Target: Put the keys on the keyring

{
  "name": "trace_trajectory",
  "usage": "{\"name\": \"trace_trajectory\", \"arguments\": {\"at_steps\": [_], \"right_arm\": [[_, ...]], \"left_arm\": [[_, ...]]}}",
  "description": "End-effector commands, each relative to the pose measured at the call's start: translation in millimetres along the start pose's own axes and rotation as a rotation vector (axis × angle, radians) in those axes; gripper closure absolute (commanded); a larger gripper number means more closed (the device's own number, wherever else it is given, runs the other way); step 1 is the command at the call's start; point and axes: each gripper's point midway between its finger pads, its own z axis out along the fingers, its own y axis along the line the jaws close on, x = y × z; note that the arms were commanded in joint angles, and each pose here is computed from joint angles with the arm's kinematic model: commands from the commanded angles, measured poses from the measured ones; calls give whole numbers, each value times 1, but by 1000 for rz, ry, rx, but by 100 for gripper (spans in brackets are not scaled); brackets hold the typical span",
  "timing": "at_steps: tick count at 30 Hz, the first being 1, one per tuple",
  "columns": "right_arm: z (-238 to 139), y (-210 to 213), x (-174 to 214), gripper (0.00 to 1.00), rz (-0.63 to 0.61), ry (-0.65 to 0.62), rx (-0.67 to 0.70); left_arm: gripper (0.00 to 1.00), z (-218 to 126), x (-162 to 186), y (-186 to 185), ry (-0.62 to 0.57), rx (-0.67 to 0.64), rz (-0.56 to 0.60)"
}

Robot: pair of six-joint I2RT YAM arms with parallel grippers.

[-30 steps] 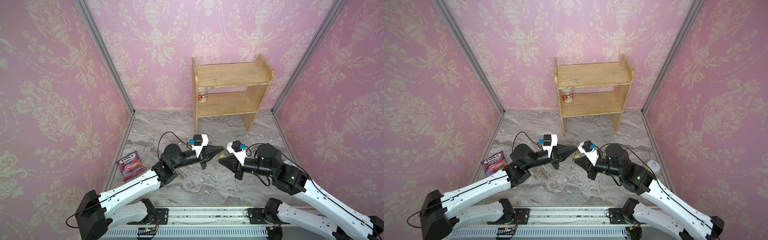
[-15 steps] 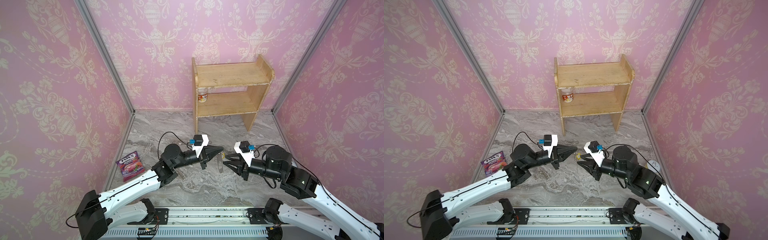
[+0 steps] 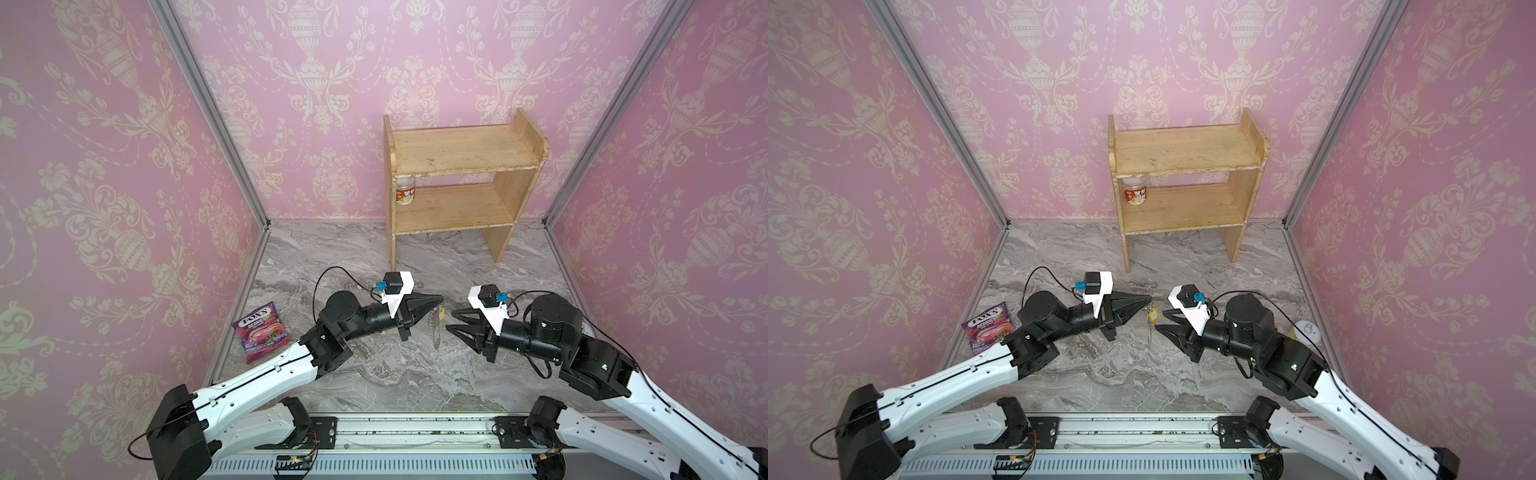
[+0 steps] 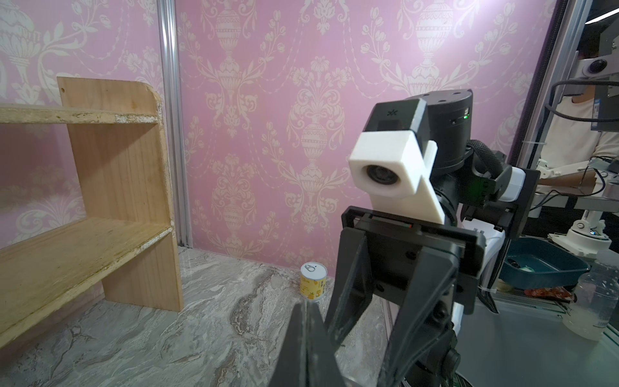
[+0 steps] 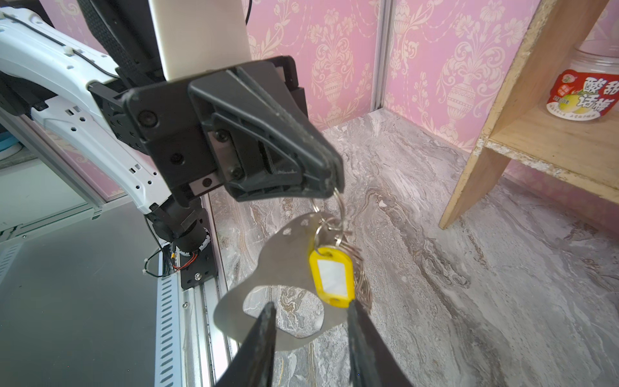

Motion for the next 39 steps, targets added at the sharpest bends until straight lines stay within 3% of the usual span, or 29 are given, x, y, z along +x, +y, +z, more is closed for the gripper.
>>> {"name": "trace_trajectory", "arguments": {"at_steps": [1,24,35,39], "right_arm": [[3,1,-4,63,-10,-30,-5],[22,11,-23,63,-104,-110,-31],[28,5,-25,66,-128,-130,9],[29,4,-25,74,-127,-126,15]], "left_arm": [[100,-7,0,-1,-17,-22,8],[100,-12,-12,-9,-44,2,5],[100,-12,-15,-11,-46,14,4],[100,-13,-15,-12,-47,15,7]]}}
